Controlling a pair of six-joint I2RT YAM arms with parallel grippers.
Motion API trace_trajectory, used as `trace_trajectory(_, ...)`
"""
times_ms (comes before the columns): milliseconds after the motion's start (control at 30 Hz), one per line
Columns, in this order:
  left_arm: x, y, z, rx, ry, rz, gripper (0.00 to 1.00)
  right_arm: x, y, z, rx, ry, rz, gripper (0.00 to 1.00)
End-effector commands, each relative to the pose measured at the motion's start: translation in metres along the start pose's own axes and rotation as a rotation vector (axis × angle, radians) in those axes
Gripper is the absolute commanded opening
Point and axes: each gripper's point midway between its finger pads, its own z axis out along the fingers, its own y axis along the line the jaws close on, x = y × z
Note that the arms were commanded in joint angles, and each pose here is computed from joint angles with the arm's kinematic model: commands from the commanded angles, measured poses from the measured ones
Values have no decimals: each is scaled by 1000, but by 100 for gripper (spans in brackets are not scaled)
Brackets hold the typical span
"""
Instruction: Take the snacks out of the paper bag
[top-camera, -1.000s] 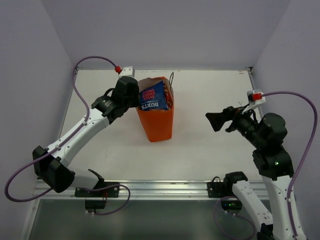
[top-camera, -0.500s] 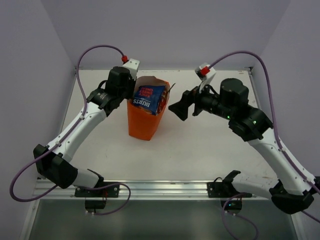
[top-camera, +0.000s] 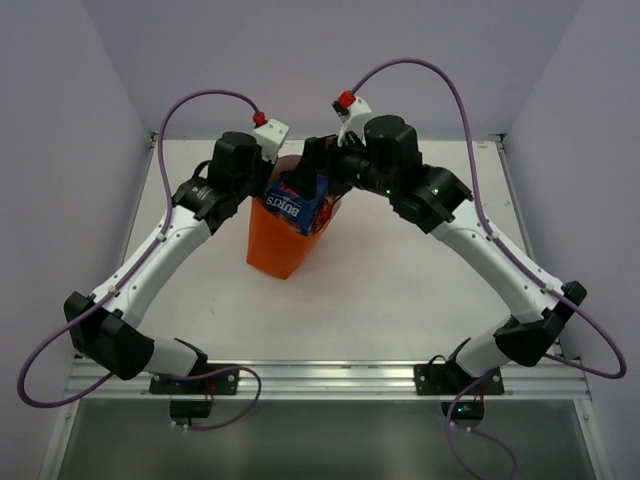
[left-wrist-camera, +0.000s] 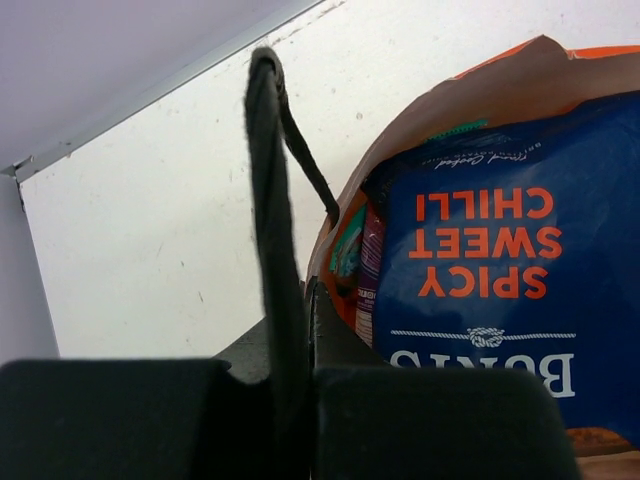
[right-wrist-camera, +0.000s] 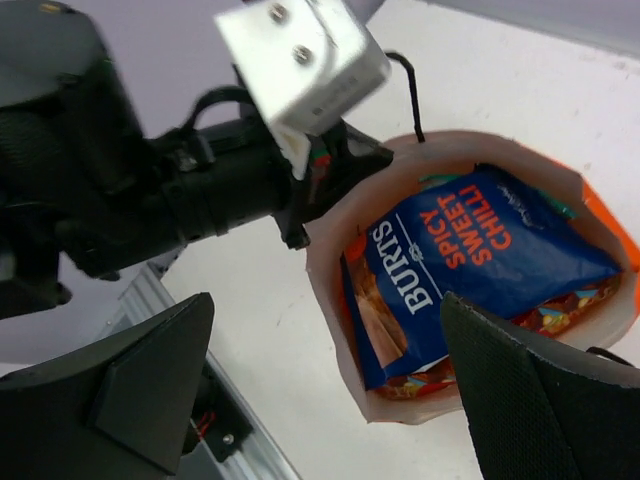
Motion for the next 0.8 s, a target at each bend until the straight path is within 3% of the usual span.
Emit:
trace_trajectory(0,-112,38,-58,-95,-414,-41,0,14,-6,22,38,5,187,97)
trace_trajectory(233,-128,28,-66,-45,-460,-53,0,69,-46,48,168,44,353,96)
trace_trajectory(467,-102,-18,-59,68,-407,-78,0,116,-80,64,272,51,518,99)
trace_trajectory(633,-88,-40,-59,110,-378,-97,0,126,-87,70,297,56,541,99)
trace_trajectory(767,-82,-47,-57,116,-360,-93,0,115,-81,67,245,11,529,87)
